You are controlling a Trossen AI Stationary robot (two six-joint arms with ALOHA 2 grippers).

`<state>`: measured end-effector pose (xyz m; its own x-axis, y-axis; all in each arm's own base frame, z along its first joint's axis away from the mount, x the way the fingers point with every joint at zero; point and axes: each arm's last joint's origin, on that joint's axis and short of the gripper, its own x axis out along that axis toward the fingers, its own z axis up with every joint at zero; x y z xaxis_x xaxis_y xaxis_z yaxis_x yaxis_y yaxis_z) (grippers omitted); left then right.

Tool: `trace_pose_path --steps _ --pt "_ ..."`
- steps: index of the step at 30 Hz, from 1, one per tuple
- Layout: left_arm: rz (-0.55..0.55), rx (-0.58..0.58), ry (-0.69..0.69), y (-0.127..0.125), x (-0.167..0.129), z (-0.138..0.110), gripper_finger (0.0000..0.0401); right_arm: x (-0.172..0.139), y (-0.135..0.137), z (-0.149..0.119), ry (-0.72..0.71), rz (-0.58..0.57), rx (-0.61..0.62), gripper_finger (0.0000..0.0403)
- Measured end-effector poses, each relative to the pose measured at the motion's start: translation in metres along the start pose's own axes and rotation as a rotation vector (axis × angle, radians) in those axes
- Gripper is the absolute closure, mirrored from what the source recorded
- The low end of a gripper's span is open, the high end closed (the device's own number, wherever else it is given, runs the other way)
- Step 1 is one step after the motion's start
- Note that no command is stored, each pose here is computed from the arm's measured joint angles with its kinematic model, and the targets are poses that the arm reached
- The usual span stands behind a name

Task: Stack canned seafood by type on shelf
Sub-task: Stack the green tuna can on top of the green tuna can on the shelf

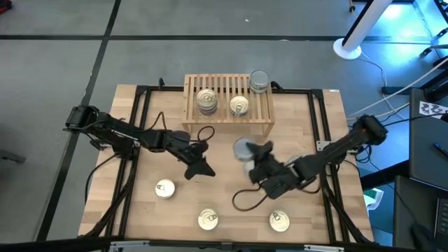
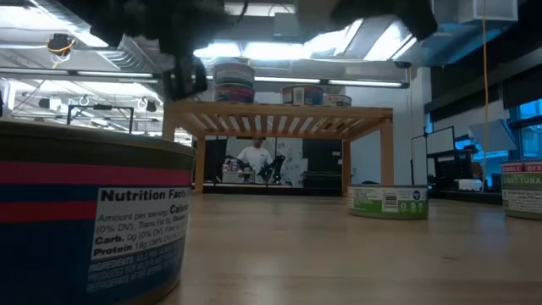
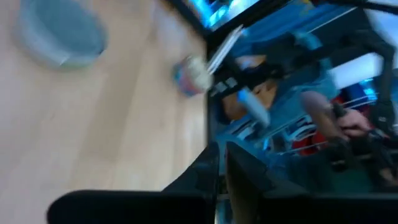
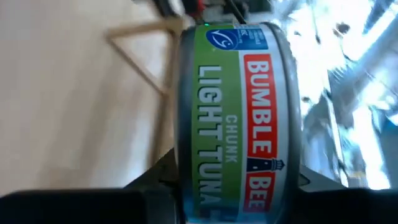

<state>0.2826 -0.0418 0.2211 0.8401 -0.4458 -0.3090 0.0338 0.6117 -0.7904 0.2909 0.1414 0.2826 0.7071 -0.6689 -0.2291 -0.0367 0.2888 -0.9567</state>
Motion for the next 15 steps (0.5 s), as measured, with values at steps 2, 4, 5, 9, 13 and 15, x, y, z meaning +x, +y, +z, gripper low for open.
trace_pose_path --steps 2,4,5,9,13,15 --pt "-0.038 0.019 -0.036 -0.005 0.000 0.004 0.0391 -0.007 -0.015 -0.011 0.020 -0.022 0.021 0.0274" --pt "-0.057 0.032 -0.072 -0.011 0.000 0.010 0.0398 -0.011 -0.030 -0.023 0.035 -0.034 0.050 0.0276" --pt "-0.060 0.040 -0.087 -0.014 0.000 0.013 0.0399 -0.011 -0.037 -0.030 0.046 -0.039 0.068 0.0276" --pt "-0.089 0.168 -0.163 -0.034 0.000 0.032 0.0399 -0.008 -0.066 -0.060 0.102 -0.051 0.158 0.0276" --pt "-0.089 0.354 -0.277 -0.058 -0.004 0.056 0.0399 0.004 -0.092 -0.091 0.186 -0.075 0.229 0.0274" --pt "-0.044 0.447 -0.335 -0.067 -0.008 0.069 0.0399 0.013 -0.103 -0.105 0.202 -0.054 0.252 0.0275"
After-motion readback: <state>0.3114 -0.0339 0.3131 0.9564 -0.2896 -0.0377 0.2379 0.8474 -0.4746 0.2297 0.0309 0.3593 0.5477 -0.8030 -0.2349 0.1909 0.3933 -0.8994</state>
